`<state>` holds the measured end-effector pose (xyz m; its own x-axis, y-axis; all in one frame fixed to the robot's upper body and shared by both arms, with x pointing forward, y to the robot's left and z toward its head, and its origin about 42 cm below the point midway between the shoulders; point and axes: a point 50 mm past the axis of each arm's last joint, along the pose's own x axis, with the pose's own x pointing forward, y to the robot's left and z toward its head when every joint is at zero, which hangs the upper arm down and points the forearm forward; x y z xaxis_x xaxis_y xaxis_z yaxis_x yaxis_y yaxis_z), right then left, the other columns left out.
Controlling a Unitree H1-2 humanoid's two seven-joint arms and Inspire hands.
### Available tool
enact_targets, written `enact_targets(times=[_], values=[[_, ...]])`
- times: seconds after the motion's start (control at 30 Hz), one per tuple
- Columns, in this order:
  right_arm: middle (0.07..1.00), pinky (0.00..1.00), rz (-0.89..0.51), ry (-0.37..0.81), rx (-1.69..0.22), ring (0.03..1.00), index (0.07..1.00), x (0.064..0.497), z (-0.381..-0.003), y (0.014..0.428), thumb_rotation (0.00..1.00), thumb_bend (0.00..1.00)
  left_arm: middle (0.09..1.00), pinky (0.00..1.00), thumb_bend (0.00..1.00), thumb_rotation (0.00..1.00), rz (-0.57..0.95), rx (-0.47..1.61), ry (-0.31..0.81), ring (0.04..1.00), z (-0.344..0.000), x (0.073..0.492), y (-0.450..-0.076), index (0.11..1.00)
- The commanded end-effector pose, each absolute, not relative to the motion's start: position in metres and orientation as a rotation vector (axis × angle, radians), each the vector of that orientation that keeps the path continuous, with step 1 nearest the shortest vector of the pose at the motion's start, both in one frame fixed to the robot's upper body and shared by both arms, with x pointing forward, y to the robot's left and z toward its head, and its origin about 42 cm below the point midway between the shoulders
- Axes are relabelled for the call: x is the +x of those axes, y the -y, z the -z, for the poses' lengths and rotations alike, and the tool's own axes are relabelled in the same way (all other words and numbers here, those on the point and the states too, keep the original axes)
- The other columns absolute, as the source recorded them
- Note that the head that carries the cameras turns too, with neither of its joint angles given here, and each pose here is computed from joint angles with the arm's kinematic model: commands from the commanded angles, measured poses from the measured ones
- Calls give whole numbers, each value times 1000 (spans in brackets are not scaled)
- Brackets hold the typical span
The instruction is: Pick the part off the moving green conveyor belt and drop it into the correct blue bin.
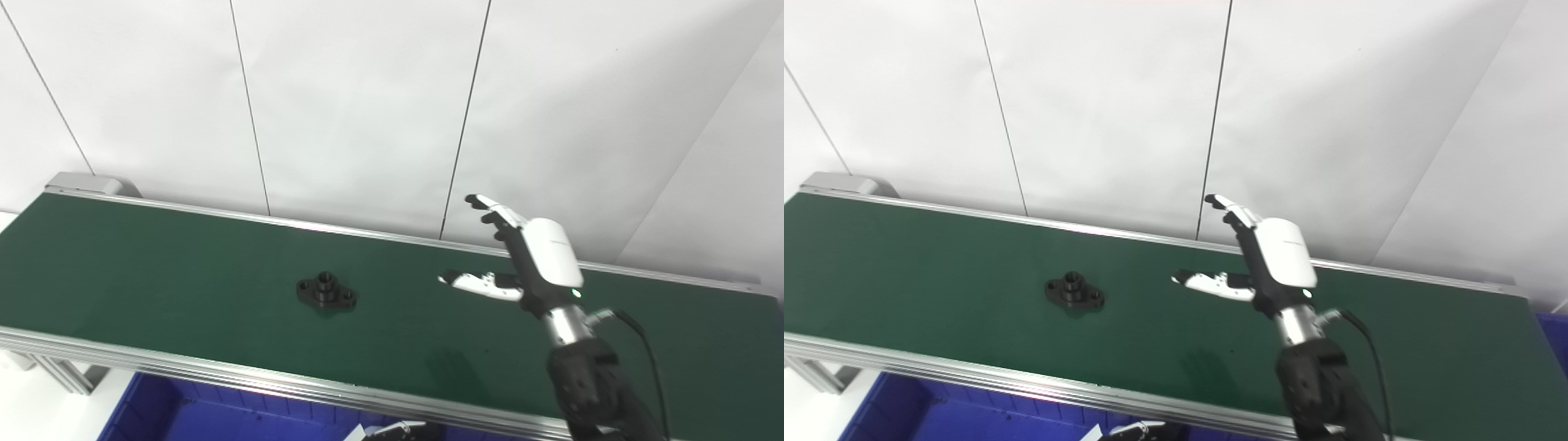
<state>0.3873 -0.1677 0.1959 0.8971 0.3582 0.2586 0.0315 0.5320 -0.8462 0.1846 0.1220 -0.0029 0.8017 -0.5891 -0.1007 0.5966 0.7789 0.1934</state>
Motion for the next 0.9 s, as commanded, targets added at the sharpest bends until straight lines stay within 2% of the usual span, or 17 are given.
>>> enact_targets(times=[0.0,0.33,0.53,0.87], values=[[785,583,-176,450,-1029,715,843,404,-217,156,757,866,841,694,781,599,638,210,48,816,-9,193,-113,809],[808,590,-259,374,-1185,745,841,430,-211,121,746,875,851,703,791,621,642,224,54,828,-10,194,-109,819],[785,563,-293,348,-1263,706,822,439,-204,107,728,887,851,704,788,621,637,224,60,827,-10,193,-107,819],[777,555,-343,302,-1294,696,831,442,-182,100,714,884,854,716,783,623,647,223,71,834,-13,193,-104,821]])
